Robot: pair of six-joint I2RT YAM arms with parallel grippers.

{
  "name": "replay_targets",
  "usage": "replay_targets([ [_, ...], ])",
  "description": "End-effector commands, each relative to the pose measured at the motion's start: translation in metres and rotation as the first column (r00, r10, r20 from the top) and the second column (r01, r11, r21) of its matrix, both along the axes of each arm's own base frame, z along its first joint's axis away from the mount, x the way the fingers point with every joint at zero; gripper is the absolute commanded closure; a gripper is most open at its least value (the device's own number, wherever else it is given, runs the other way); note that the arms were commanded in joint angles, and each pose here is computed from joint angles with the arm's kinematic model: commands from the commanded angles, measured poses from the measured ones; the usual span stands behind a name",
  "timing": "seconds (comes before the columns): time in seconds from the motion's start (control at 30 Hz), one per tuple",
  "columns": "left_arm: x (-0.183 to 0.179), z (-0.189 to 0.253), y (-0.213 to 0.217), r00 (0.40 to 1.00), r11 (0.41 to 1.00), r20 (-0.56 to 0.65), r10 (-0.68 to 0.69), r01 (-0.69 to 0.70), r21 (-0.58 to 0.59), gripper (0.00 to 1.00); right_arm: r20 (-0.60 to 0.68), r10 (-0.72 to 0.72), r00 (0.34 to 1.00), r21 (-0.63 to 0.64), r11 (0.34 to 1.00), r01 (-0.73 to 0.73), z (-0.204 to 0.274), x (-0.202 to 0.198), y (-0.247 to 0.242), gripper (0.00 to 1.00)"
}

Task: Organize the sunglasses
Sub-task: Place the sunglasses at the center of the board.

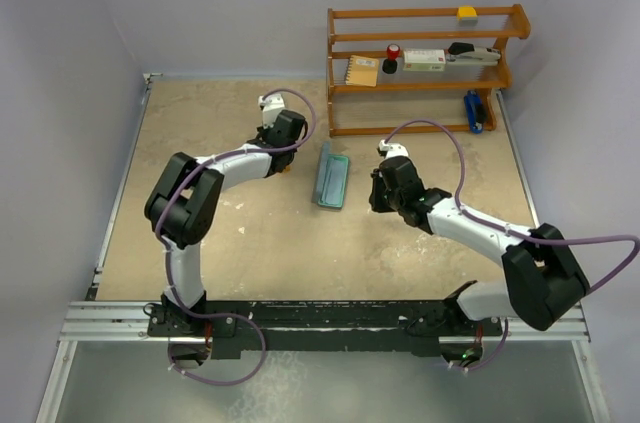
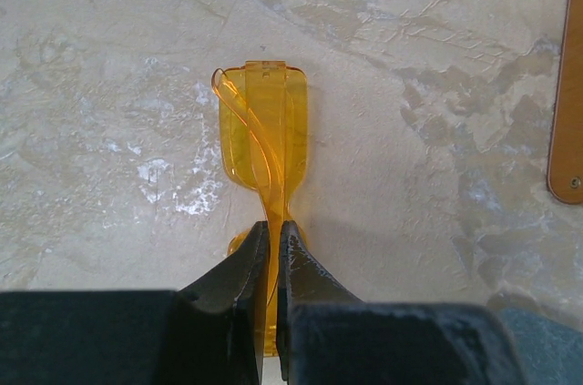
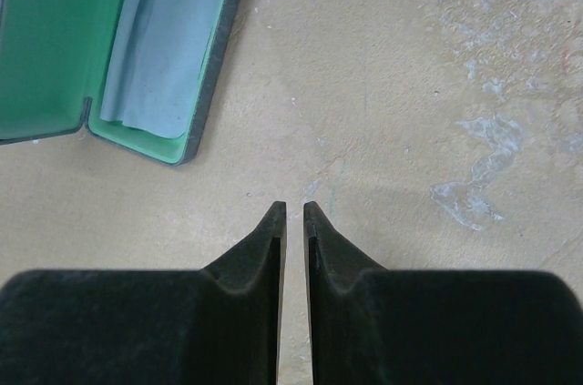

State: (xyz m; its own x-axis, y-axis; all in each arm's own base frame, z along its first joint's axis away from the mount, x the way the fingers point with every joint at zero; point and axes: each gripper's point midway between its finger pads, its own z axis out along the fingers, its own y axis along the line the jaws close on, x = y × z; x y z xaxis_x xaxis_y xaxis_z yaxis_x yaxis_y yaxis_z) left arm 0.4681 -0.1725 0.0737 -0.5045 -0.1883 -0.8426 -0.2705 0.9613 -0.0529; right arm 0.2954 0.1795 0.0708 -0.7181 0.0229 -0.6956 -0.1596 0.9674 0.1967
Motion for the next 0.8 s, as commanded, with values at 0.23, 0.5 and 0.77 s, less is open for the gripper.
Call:
replay_targets([
  [0.23,0.022,-0.005,-0.003,0.998,0.998,0.055,0.031,-0.028,-0.055,1.0,0.01,-0.007,1.0,-0.004,1.0,0.007,0.001,0.007,0.001,0.85],
  [0.5,0.025,-0.017,-0.003,0.999,0.999,0.04,0.029,-0.027,-0.045,1.0,0.005,-0.005,1.0,-0.009,1.0,0.005,-0.001,0.007,0.001,0.84],
  [0.77,0.026,-0.018,-0.002,0.999,0.999,0.035,0.032,-0.03,-0.042,0.86,0.001,-0.005,1.0,-0.012,1.0,0.005,-0.002,0.008,0.002,0.84],
])
